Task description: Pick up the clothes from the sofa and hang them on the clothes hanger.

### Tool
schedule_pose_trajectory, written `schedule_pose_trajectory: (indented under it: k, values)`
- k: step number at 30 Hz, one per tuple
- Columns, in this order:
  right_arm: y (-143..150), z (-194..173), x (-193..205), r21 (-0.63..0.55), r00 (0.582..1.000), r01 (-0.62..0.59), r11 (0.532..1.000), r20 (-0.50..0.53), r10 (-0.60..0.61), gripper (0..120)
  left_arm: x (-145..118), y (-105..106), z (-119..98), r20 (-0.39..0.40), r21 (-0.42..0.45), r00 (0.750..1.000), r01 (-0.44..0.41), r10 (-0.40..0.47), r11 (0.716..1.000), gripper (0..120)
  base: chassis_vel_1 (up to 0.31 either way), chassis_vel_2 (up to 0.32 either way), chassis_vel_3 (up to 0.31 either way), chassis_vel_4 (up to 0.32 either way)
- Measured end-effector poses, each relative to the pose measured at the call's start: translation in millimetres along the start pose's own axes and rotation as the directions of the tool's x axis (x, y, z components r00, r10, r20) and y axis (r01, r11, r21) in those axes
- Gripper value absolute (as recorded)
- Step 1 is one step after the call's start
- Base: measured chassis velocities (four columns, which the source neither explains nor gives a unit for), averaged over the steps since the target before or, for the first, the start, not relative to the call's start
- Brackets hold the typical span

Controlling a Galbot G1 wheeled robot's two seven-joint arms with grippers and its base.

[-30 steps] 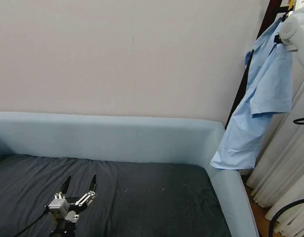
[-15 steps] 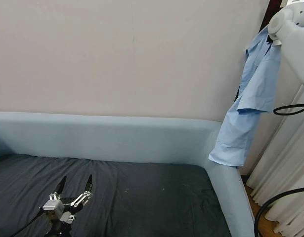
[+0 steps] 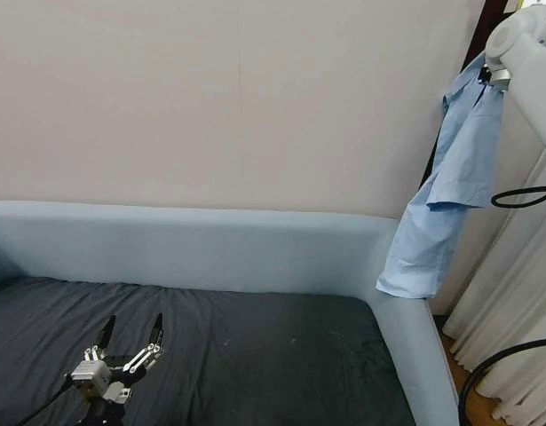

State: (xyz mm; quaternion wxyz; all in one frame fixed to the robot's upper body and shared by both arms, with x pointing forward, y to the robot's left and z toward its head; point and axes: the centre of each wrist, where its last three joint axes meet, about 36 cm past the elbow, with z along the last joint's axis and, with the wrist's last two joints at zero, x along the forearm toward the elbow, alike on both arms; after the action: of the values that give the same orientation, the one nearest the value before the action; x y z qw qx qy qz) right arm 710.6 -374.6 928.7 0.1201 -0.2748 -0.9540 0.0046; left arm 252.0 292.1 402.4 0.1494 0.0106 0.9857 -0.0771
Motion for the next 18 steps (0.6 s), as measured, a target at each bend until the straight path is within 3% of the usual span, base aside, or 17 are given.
schedule_pose_trajectory:
  k: [2, 12, 13, 15, 16, 18]
  values:
    - [0, 5, 2, 0.029, 0.999, 0.01, 1.0, 0.038, -0.011, 42, 1, -1, 1, -0.002, 0.004, 1.0, -0.003, 0.003, 1.0, 100, 0.0, 0.0, 0.0, 0.0]
    - [-11, 20, 34, 0.092, 0.96, 0.099, 0.991, 0.253, -0.119, 73, 1, -1, 0, -0.006, 0.029, 0.999, -0.032, 0.032, 0.999, 100, 0.0, 0.0, 0.0, 0.0]
    - [-12, 27, 41, 0.102, 0.943, 0.131, 0.986, 0.295, -0.155, 77, 2, -1, 1, -0.005, 0.033, 0.999, -0.033, 0.033, 0.999, 100, 0.0, 0.0, 0.0, 0.0]
    - [-11, 57, 64, 0.129, 0.865, 0.286, 0.949, 0.392, -0.314, 88, 2, -4, 2, -0.008, 0.038, 1.0, -0.027, 0.027, 0.999, 100, 0.0, 0.0, 0.0, 0.0]
    - [-11, 57, 64, 0.129, 0.865, 0.286, 0.949, 0.392, -0.314, 88, 2, -4, 2, -0.008, 0.038, 1.0, -0.027, 0.027, 0.999, 100, 0.0, 0.0, 0.0, 0.0]
    - [-5, 91, 87, 0.065, 0.783, 0.484, 0.873, 0.415, -0.464, 98, 5, -9, 3, -0.008, 0.04, 1.0, -0.026, 0.026, 0.999, 100, 0.0, 0.0, 0.0, 0.0]
